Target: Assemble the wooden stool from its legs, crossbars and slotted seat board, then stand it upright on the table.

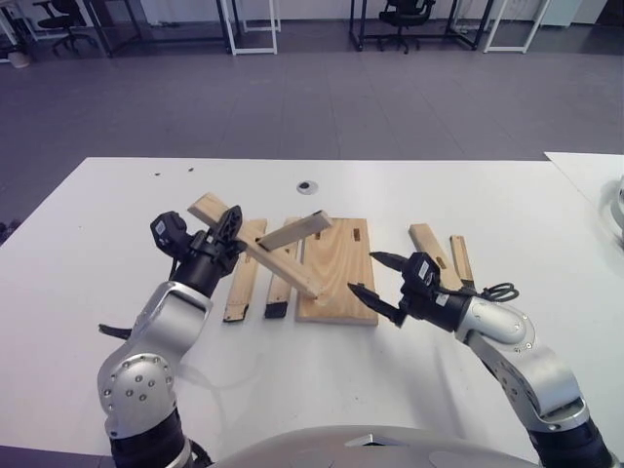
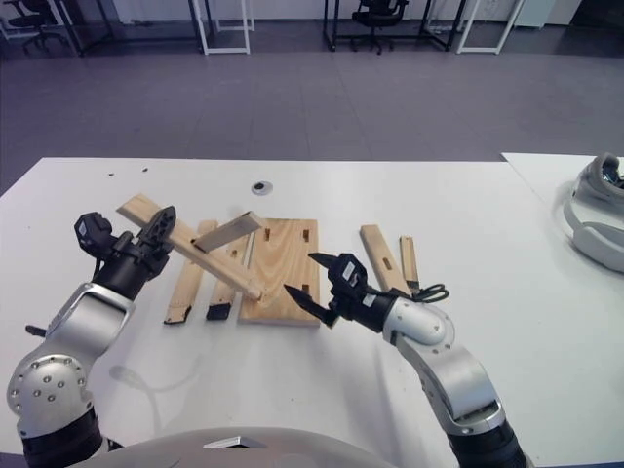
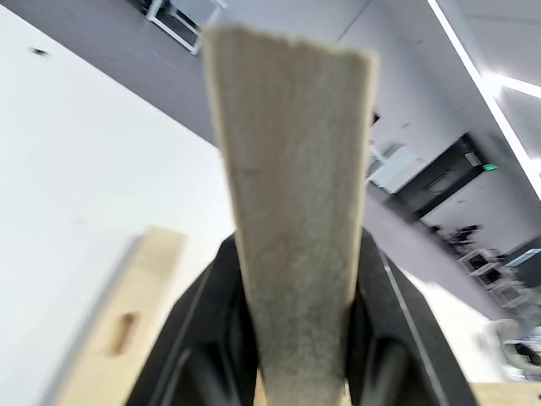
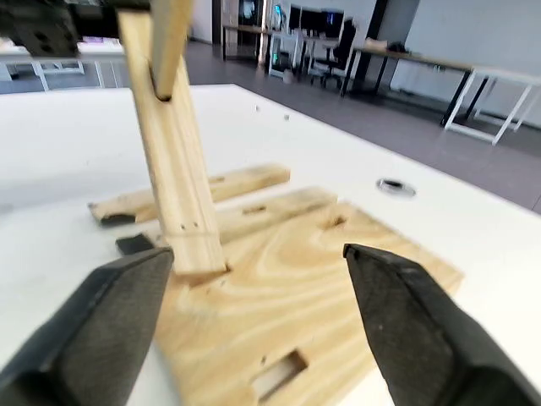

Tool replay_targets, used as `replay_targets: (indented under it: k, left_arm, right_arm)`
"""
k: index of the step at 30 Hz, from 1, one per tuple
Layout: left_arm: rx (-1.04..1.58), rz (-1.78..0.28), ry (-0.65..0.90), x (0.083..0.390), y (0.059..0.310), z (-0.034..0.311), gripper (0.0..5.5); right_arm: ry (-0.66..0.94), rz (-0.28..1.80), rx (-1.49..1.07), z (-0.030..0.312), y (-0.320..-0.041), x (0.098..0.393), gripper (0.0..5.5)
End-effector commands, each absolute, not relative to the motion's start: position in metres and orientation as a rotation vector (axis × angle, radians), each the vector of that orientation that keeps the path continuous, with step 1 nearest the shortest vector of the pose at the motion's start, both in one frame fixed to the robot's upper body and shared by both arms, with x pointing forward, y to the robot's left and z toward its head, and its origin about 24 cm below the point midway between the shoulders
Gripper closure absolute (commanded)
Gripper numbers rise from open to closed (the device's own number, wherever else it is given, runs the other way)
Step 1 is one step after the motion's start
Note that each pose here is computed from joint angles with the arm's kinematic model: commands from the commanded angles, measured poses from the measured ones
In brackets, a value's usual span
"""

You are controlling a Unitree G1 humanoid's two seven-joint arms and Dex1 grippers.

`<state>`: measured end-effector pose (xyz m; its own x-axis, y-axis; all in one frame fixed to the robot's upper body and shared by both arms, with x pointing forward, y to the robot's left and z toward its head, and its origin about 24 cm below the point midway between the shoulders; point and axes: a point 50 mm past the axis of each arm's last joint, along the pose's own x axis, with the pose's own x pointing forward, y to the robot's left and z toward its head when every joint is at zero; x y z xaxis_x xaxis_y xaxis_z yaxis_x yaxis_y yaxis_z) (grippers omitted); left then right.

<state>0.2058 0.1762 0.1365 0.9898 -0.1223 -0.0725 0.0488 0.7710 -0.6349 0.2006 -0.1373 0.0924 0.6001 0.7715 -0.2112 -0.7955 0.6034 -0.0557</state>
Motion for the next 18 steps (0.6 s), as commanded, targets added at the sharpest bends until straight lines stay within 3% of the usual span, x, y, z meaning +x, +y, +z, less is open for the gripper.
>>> replay_targets:
  k: [1,7,10,16,18]
  left_arm:
    - [-0.553,-0.034,0.106,0.201,0.171,0.136,4.48]
    - [-0.541,-0.017,0.094,0.208,0.159,0.130,4.48]
    - [-0.523,-0.008,0.085,0.210,0.157,0.129,4.48]
    - [-0.345,-0.044,0.145,0.209,0.145,0.117,4.48]
    - [-0.317,-0.054,0.139,0.211,0.139,0.116,4.48]
  right_arm:
    - [0.286,0.758,-0.304,0.069,-0.153,0.218,1.73]
    - [0.411,0.723,-0.499,0.041,-0.162,0.219,1.73]
    - [0.418,0.777,-0.530,0.036,-0.154,0.217,1.73]
    - [0.279,0.892,-0.280,0.063,-0.128,0.206,1.73]
    - [0.236,0.803,-0.219,0.074,-0.136,0.216,1.73]
